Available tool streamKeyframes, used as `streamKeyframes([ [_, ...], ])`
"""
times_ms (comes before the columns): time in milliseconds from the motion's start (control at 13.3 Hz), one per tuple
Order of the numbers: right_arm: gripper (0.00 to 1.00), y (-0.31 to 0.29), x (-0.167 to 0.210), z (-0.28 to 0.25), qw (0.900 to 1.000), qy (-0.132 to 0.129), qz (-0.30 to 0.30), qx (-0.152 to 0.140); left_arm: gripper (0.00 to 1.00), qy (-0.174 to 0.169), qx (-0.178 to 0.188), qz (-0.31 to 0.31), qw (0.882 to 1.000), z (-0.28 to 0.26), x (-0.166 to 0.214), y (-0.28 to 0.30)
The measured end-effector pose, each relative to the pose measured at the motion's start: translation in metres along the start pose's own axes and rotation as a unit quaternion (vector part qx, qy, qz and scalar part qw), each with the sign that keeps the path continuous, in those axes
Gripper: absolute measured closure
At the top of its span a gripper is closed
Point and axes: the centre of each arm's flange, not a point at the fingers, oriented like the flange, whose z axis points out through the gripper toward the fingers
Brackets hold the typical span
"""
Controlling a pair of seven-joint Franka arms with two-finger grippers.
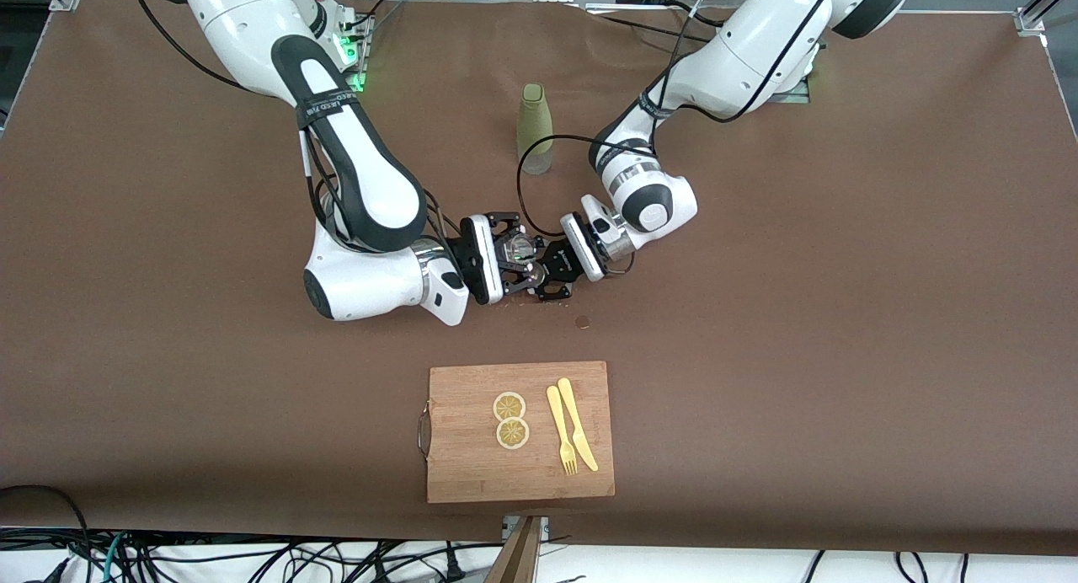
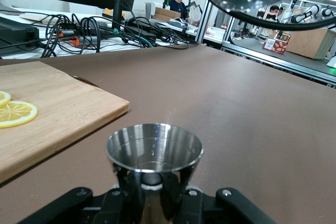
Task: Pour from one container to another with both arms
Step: 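Tilt the glass with the right gripper to pour into the held jigger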
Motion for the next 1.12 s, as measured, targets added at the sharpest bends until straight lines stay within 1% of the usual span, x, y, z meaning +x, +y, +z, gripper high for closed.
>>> streamKeyframes([
  [749, 0.85, 0.0, 0.0, 0.0, 1.0, -0.003, 0.0, -0.001, 0.9, 0.002, 0.004, 0.005, 1.0, 0.0, 0.001, -0.003],
  [974, 0.85, 0.0, -0.001, 0.0, 1.0, -0.004, 0.001, -0.001, 0.9, 0.006, 0.018, -0.01, 1.0, 0.003, 0.0, 0.006],
  [1124, 0.85, 0.001, -0.002, 0.001, 1.0, -0.005, 0.002, -0.001, 0.9, -0.001, 0.026, -0.029, 0.999, 0.007, -0.003, 0.021],
])
